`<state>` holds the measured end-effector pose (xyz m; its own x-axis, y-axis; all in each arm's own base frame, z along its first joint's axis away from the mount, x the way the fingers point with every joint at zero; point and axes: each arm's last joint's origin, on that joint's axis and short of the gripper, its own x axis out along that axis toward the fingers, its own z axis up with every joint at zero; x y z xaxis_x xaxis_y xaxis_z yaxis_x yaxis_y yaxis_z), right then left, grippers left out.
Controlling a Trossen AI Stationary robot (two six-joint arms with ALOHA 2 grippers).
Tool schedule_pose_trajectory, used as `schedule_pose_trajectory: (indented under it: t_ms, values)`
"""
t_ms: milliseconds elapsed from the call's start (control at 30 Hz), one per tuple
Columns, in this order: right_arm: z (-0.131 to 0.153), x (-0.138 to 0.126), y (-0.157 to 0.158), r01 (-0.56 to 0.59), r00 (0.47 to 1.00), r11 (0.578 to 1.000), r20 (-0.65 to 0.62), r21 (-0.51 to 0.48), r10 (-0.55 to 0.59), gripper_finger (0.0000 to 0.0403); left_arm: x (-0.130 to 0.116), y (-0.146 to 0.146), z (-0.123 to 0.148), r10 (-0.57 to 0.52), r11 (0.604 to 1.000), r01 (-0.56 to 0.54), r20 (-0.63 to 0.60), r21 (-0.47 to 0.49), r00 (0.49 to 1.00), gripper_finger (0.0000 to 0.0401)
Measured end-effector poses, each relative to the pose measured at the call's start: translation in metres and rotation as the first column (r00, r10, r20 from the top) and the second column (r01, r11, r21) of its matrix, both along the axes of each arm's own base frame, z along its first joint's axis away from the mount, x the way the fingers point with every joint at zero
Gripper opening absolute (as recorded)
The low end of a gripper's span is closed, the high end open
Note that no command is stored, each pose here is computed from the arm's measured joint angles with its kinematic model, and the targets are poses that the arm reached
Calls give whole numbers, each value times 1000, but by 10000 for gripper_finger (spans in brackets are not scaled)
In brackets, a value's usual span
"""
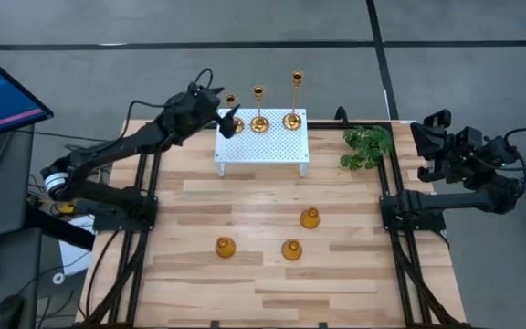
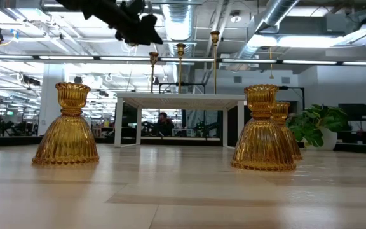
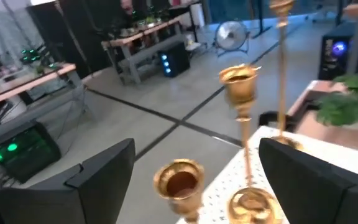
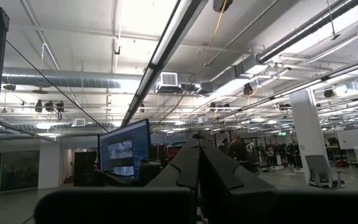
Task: Pick & Place candle stick holders
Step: Put the left orange candle holder on the shelf aligned with the small gold candle holder
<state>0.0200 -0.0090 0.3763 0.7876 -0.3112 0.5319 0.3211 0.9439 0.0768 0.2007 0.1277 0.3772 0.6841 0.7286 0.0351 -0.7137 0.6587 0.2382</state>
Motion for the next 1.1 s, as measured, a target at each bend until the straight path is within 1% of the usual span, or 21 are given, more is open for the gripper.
schedule_pose_trajectory:
  t_ms: [267, 333, 533, 633, 700, 767, 867, 967, 1100]
  values:
    - [0, 0, 0, 0, 1000, 1000, 0, 0, 0, 0, -14, -31, 6, -28, 999, 27, -45, -26, 999, 342]
    - [0, 0, 0, 0, 1000, 1000, 0, 0, 0, 0, -16, -39, 8, -35, 999, 34, -34, -20, 999, 342]
    - [0, 0, 0, 0, 1000, 1000, 0, 0, 0, 0, -24, -52, 12, -7, 1000, 7, -35, -20, 999, 341]
    - [0, 0, 0, 0, 1000, 1000, 0, 0, 0, 0, -25, -60, 12, -49, 997, 49, -2, -62, 999, 341]
    - [0, 0, 0, 0, 1000, 1000, 0, 0, 0, 0, -23, -69, 12, -104, 990, 105, 18, -91, 994, 341]
    - [0, 0, 0, 0, 1000, 1000, -1, 1, 0, 0, -20, -80, 11, -174, 979, 176, 24, -107, 984, 341]
    - [-1, 1, 0, -3, 1000, 1000, -15, 5, 3, 0, -17, -100, 6, -280, 948, 277, 3, -156, 960, 341]
    - [-4, 3, 0, -9, 999, 1000, -51, 16, 9, 0, -16, -119, -1, -374, 903, 360, -16, -235, 927, 341]
    - [-7, 4, 0, -8, 997, 1000, -76, 16, 10, 0, -20, -142, -9, -463, 827, 434, 5, -358, 886, 341]
